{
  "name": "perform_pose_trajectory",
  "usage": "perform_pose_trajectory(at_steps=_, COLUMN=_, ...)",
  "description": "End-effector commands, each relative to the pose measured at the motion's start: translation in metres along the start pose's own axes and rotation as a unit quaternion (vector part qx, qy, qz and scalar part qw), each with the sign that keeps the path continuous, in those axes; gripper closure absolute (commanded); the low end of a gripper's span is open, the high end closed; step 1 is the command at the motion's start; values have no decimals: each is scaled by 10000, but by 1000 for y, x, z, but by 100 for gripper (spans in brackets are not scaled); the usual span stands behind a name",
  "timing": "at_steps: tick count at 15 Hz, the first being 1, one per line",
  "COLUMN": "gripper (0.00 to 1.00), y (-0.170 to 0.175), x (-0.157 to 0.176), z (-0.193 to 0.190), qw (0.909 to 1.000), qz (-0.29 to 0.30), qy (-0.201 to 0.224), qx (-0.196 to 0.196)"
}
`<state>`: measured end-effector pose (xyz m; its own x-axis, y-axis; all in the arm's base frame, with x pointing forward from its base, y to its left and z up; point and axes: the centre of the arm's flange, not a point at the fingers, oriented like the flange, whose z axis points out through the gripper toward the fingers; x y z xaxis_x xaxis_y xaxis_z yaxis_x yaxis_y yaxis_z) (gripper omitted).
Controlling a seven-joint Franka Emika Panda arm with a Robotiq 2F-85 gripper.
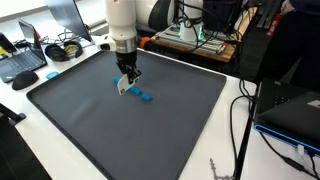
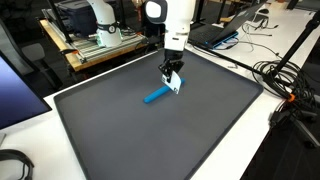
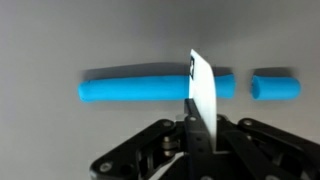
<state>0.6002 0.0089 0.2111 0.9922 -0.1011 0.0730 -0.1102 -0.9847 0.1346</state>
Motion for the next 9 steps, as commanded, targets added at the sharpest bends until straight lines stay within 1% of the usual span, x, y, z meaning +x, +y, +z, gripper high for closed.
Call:
perform_pose_trajectory(at_steps=1, gripper=99, y=-1, x=7, z=9, qw=9999, qz=26, qy=-97, qx=-84)
perform_pose_trajectory(at_steps=9, gripper=99, y=-3, x=10, z=33, qw=9993, qz=57, qy=-364, qx=-19)
